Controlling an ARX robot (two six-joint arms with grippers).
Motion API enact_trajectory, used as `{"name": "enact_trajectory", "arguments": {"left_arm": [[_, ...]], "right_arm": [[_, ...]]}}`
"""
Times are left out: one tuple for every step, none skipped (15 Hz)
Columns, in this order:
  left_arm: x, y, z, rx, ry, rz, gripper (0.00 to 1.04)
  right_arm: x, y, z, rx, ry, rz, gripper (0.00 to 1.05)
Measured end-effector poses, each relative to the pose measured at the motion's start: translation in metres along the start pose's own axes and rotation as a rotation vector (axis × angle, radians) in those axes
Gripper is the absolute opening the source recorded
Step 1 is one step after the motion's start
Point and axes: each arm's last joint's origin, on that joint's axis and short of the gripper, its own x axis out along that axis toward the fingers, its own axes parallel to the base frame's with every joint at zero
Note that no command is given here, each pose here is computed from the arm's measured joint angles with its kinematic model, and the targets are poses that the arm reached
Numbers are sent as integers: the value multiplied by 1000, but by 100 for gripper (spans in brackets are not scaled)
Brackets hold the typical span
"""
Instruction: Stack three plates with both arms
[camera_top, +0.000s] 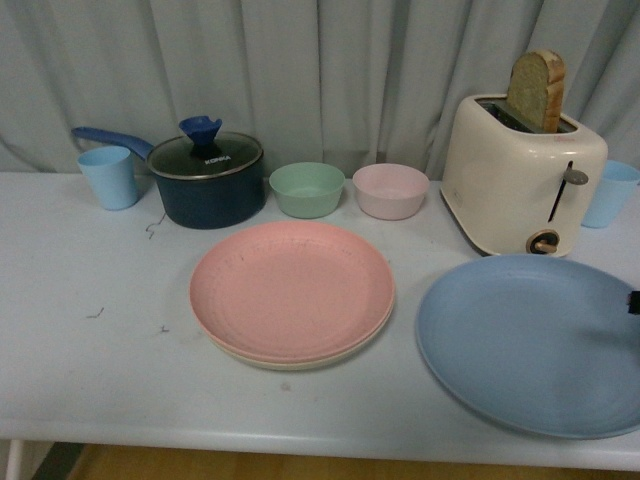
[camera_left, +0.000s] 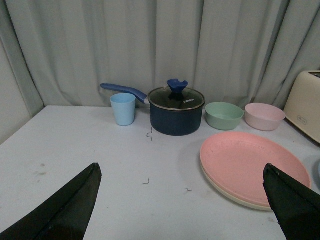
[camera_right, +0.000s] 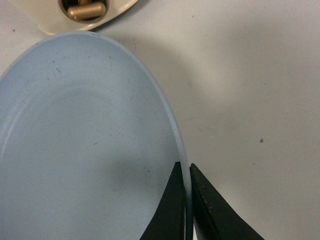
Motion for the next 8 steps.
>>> {"name": "enact_trajectory", "arguments": {"left_arm": [[0, 0, 0, 0, 0, 0, 98], [0, 0, 0, 0, 0, 0, 98], [0, 0, 0, 0, 0, 0, 98], [0, 0, 0, 0, 0, 0, 98], [0, 0, 0, 0, 0, 0, 98], [0, 0, 0, 0, 0, 0, 98], [0, 0, 0, 0, 0, 0, 98], [0, 0, 0, 0, 0, 0, 98]], "right_arm": [[-18, 3, 6, -12, -41, 9, 3], [-31, 19, 12, -24, -72, 88, 3], [-38, 34, 18, -23, -105, 164, 3], [-40, 43, 21, -26, -119, 206, 3], [-41, 58, 23, -48, -132, 263, 3], [-41, 70, 22, -70, -130, 292, 3], [-36, 87, 23, -96, -111, 318, 3], [-29, 98, 25, -110, -108, 326, 3]]}}
